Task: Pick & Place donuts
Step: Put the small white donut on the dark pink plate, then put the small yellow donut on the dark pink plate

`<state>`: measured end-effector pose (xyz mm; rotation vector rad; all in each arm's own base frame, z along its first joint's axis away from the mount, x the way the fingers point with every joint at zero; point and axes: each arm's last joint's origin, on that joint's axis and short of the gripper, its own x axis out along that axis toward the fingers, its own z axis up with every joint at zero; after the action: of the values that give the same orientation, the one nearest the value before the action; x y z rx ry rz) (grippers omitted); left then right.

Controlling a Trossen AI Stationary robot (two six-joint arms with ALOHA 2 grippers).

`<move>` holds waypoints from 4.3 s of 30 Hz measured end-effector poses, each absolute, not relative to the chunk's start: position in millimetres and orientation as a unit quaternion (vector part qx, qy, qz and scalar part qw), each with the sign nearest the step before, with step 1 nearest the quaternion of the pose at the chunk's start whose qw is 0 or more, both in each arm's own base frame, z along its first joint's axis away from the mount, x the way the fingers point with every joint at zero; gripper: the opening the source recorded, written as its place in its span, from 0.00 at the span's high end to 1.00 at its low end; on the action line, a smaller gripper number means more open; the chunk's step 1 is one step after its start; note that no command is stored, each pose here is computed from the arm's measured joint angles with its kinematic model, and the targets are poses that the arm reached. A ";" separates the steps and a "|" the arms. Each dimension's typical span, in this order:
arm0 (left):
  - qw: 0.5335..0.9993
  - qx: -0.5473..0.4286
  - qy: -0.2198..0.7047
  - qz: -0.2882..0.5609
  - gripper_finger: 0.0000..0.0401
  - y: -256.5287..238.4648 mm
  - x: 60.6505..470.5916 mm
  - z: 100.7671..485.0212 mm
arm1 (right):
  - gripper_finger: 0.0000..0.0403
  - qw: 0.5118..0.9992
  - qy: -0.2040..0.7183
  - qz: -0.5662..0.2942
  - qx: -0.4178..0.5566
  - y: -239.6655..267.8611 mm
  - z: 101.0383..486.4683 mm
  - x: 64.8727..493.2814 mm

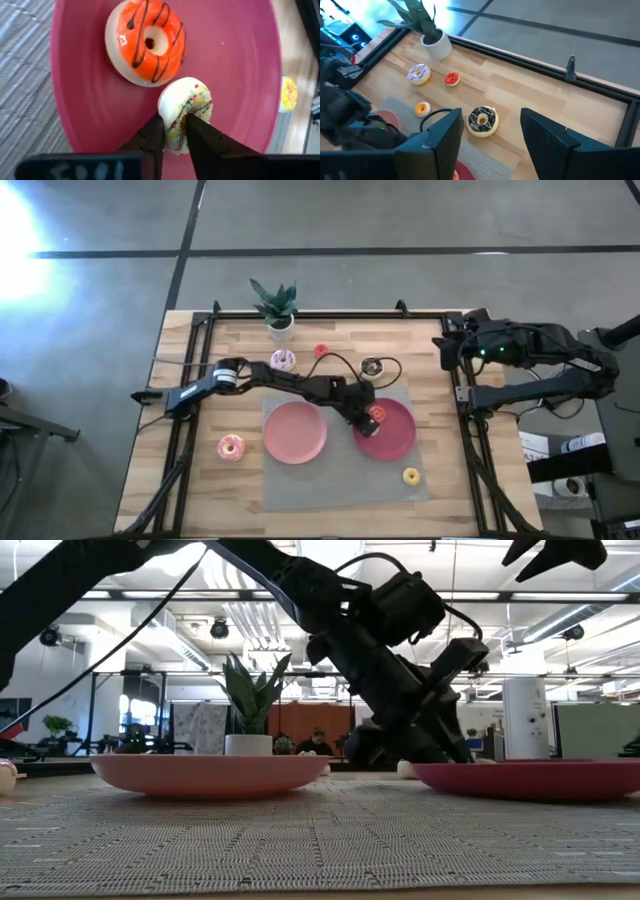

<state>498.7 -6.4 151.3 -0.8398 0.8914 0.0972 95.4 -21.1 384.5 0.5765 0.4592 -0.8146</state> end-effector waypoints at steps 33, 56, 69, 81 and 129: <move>0.895 -0.189 0.389 0.111 0.70 -14.8 388.5 314.5 | 0.52 0.721 0.529 -0.103 0.435 75.7 230.8 153.5; 0.916 -0.278 0.273 0.094 0.70 -10.9 285.5 299.4 | 0.59 0.619 0.630 -0.232 0.407 166.7 155.7 194.5; 0.914 -0.293 0.266 0.086 0.70 -11.9 282.9 302.8 | 0.68 0.614 0.625 -0.242 0.417 167.2 164.0 193.6; 0.909 -0.308 0.266 0.090 0.70 -12.4 282.8 301.9 | 0.68 0.621 0.636 -0.232 0.396 171.7 149.3 197.7; 0.902 -0.329 0.266 0.083 0.70 -21.9 282.5 301.7 | 0.68 0.682 0.583 -0.302 0.321 28.0 171.8 233.6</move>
<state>282.5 -21.9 301.7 -0.6796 0.5508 0.1709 233.6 28.0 171.8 0.7208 1.3070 -0.6782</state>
